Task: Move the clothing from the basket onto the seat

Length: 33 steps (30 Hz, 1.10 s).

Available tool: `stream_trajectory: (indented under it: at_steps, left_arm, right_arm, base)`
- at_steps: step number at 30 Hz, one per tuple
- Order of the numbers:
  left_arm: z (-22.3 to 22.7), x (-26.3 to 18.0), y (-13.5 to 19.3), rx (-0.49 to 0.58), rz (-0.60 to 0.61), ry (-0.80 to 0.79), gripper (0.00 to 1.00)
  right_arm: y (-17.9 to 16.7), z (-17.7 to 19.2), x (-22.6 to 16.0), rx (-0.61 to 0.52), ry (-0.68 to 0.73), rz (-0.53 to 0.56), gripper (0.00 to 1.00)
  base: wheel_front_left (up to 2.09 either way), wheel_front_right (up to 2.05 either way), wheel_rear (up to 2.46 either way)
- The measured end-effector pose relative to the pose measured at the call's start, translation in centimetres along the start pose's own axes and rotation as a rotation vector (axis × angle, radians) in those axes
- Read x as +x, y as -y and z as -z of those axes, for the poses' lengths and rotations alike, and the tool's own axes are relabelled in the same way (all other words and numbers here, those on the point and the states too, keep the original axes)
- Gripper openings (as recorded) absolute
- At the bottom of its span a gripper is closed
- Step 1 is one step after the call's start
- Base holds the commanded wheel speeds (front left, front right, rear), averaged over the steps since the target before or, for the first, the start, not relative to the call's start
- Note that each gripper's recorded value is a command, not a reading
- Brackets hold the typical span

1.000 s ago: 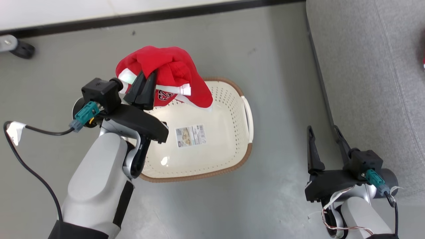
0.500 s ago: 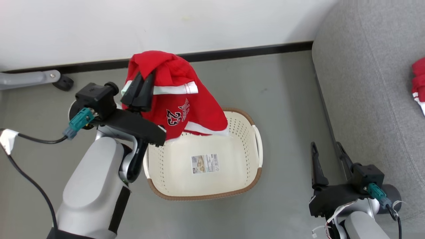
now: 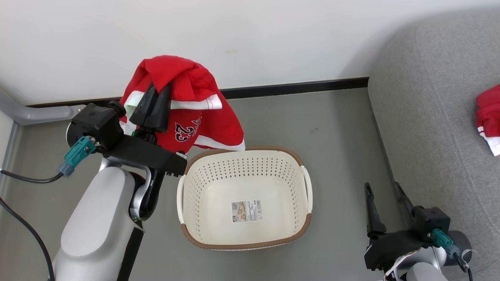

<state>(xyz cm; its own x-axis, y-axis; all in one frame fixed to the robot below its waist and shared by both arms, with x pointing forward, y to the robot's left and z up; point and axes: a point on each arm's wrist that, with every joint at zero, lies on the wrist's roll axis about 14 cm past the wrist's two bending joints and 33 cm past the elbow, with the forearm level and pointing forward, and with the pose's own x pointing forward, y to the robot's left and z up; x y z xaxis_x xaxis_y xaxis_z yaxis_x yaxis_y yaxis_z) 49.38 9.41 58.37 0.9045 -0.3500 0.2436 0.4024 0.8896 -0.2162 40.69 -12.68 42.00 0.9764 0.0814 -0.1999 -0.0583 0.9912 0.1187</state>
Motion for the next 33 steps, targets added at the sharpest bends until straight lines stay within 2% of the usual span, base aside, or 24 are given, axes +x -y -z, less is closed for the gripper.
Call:
stream_trajectory:
  at_steps: [7, 21, 28, 33]
  left_arm:
    - [-3.2, 0.3, 1.6, 0.019, 0.040, 0.091, 0.00]
    - [-4.5, -0.1, 2.6, 0.022, 0.047, 0.137, 0.00]
    - [-4.6, -0.1, 2.5, 0.028, 0.043, 0.133, 0.00]
    - [-4.6, -0.1, 2.5, 0.028, 0.040, 0.127, 0.00]
  right_arm:
    - [0.2, 0.0, -0.8, 0.001, 0.001, 0.006, 1.00]
    - [-0.5, -0.9, -0.7, 0.002, 0.029, -0.024, 1.00]
    - [-2.4, -4.1, 0.4, -0.020, 0.124, -0.098, 1.00]
    - [-5.2, -8.0, 1.3, -0.064, 0.235, -0.210, 1.00]
  base:
    - [0.00, 0.00, 0.00]
    - [0.00, 0.00, 0.00]
    - [0.00, 0.00, 0.00]
    - [0.00, 0.00, 0.00]
